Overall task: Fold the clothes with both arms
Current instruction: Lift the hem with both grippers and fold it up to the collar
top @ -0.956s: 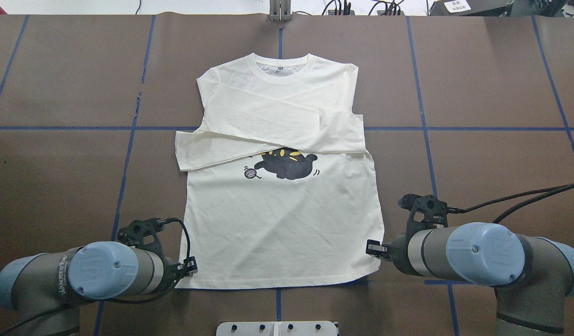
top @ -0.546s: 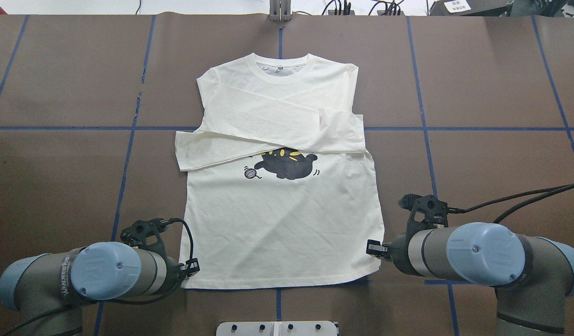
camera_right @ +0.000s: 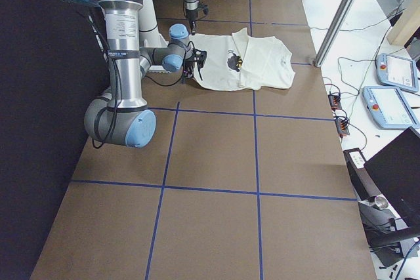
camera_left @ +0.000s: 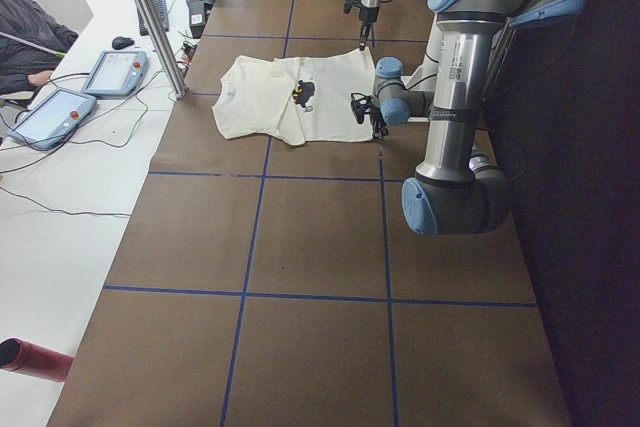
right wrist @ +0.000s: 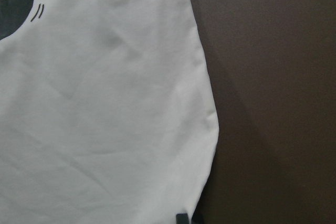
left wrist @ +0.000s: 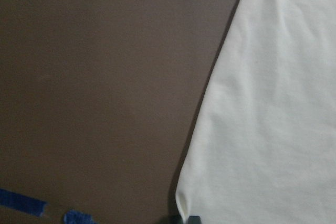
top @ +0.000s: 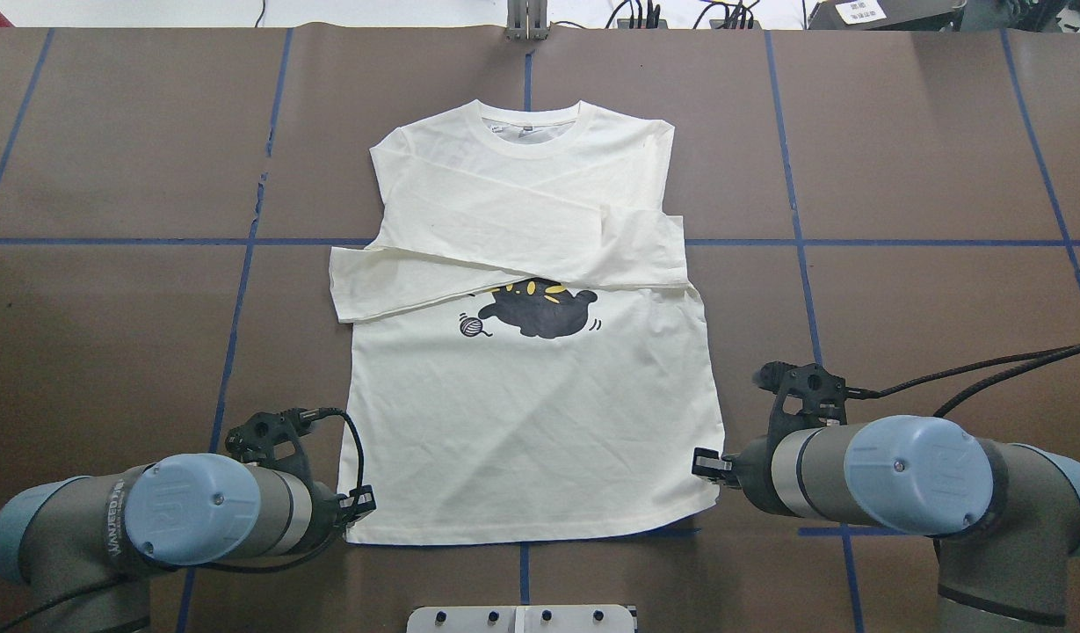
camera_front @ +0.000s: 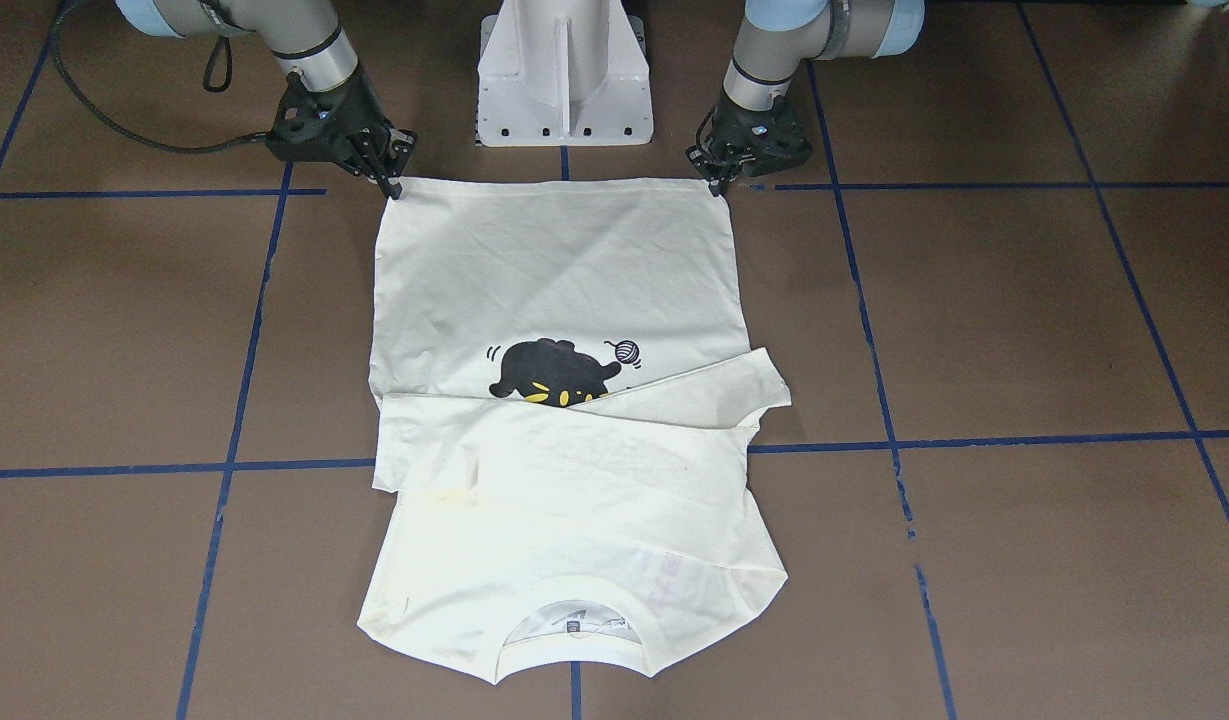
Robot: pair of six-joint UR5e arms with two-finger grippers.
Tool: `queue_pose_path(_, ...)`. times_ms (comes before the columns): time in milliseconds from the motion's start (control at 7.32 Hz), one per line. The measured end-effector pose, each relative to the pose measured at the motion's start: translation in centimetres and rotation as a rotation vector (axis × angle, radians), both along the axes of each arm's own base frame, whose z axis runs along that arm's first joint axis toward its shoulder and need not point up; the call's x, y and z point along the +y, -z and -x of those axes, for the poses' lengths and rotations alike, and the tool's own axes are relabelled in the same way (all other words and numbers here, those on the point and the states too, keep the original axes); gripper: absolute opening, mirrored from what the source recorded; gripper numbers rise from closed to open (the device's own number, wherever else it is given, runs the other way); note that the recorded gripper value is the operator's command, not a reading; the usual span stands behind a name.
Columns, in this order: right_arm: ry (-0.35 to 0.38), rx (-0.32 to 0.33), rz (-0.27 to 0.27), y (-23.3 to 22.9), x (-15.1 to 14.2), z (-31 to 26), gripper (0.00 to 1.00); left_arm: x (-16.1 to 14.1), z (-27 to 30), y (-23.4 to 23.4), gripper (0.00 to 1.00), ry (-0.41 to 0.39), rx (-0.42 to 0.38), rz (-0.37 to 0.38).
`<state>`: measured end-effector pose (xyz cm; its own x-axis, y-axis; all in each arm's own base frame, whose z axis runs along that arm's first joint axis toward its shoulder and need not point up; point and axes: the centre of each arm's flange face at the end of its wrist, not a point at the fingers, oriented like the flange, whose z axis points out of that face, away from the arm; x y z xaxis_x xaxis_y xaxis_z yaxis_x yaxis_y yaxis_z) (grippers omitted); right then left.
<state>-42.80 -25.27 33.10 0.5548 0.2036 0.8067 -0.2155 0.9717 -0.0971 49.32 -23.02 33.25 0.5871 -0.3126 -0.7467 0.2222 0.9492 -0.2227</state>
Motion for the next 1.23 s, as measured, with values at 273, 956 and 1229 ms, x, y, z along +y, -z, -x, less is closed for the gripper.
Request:
queue_pose_path(273, 0.031, -0.029, 0.045, 0.7, -0.5, -2.5, 0.0, 0.5, 2.3, 2.8, 0.0, -0.004, 0.02, -0.012)
queue_pose_path(956, 0.23, -0.103, 0.16, 2.9, 4.6, -10.1, 0.0, 7.7, 8.6, 10.9, 0.0, -0.198, 0.069, -0.097)
queue_pose_path(1229, 0.233, -0.166, 0.14, 4.1, 4.1, -10.3, 0.0, 7.8, 8.9, 11.3, 0.0, -0.214, 0.069, -0.112)
